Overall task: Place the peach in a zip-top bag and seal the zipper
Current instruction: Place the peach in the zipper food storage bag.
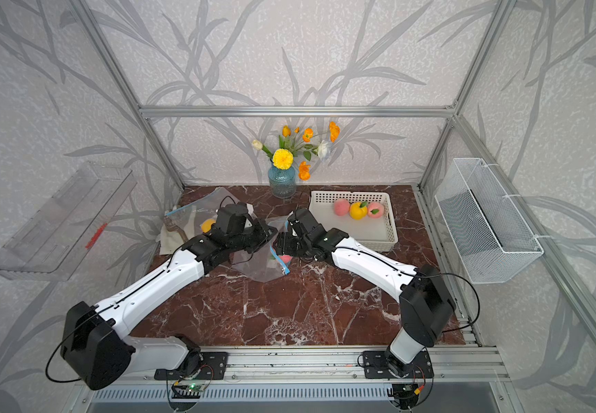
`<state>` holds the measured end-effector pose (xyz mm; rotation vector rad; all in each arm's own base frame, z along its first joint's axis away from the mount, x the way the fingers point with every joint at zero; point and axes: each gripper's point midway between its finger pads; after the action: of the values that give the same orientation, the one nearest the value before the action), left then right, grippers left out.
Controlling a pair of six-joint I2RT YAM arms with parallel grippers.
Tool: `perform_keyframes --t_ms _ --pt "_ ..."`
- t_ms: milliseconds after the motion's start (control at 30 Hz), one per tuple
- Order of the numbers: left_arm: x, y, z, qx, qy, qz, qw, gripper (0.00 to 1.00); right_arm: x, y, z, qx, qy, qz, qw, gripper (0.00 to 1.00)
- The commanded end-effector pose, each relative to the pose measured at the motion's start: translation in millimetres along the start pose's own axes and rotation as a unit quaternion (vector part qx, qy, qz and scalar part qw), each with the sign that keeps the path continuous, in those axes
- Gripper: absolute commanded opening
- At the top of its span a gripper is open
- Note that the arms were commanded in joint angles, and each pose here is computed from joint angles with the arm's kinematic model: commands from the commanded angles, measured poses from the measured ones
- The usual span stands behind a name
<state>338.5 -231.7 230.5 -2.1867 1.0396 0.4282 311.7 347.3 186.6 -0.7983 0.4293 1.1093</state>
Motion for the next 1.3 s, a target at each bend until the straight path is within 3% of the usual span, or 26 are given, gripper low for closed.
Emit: perform_keyframes --t_ms 0,167,633,833,1067,1267 --pt "-12.9 -10.7 -3.9 -0.01 0.018 -0.028 0.999 0.0 -0.8 -2.9 27.6 0.042 -0.078 0.019 0.996 0.64" --pt "-16.7 -11.9 7.0 -0.022 0.012 -0.036 0.999 0.0 -11.1 -3.9 34.1 0.071 -0.112 0.017 0.991 0.7" --pt "-15.9 -17.3 15.4 -0.036 0.002 -0.045 0.998 0.0 -23.3 8.3 45.2 0.063 -0.163 0.039 0.984 0.79" --pt "-15.7 -17.4 15.0 -0.041 0.003 -0.046 0.998 0.0 -20.1 11.2 33.6 0.072 -0.141 0.037 0.987 0.79" --pt "-16.3 -18.0 15.7 -0.059 0.011 -0.054 0.997 0.0 -10.1 5.3 26.8 0.09 -0.109 0.017 0.99 0.69" --pt "-15.2 -17.0 15.5 -0.061 0.011 -0.05 0.997 0.0 1.5 3.7 4.7 0.072 -0.017 -0.011 0.997 0.63"
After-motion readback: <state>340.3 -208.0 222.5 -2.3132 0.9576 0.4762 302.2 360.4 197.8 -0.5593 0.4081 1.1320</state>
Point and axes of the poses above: each gripper's point midway between its finger pads, its own x axis out along the fingers, its own z axis along the line the jaws close on, y = z × x, and after that the axes turned 8 degrees about x, right-handed
